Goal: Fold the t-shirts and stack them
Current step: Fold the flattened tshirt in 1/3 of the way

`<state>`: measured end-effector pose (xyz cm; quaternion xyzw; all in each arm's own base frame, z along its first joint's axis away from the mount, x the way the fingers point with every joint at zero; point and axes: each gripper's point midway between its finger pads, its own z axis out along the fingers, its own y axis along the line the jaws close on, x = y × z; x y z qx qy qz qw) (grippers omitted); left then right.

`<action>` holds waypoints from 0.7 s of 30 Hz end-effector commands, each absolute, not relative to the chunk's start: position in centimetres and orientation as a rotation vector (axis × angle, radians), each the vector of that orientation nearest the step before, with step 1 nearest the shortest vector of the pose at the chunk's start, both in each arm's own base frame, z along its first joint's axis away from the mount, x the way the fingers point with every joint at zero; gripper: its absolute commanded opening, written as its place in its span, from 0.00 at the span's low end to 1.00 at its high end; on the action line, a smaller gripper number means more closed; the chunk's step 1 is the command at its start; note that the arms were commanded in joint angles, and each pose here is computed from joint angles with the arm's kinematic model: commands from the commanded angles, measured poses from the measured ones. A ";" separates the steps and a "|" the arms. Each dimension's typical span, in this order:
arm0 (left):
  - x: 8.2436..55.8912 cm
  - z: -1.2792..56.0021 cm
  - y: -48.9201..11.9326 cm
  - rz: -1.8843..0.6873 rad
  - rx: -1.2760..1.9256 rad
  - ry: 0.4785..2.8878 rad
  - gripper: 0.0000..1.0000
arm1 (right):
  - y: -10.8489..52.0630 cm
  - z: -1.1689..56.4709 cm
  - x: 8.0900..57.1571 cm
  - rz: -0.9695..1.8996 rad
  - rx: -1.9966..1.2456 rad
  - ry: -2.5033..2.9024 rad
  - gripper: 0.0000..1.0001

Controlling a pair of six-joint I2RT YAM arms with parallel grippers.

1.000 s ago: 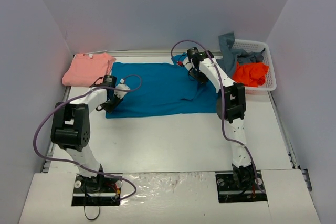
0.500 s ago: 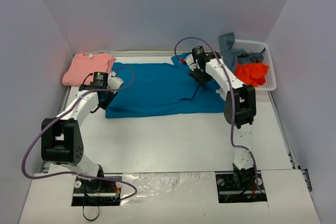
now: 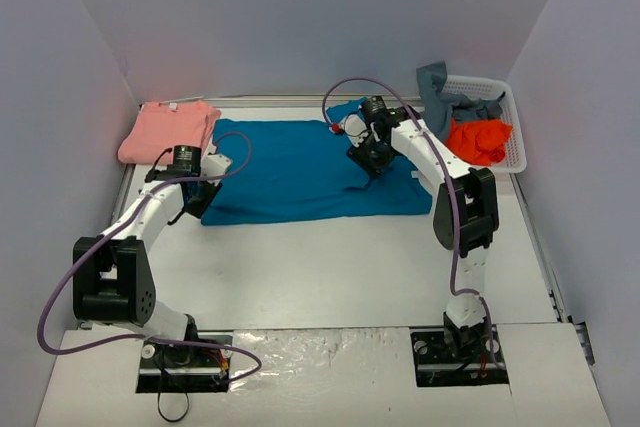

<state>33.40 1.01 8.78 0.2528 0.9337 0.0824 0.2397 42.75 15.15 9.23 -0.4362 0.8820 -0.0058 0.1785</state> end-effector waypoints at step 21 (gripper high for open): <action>32.7 7.9 0.5 0.167 0.654 2.578 0.33 | 18.4 3.8 41.3 -0.015 -1.415 2.540 0.35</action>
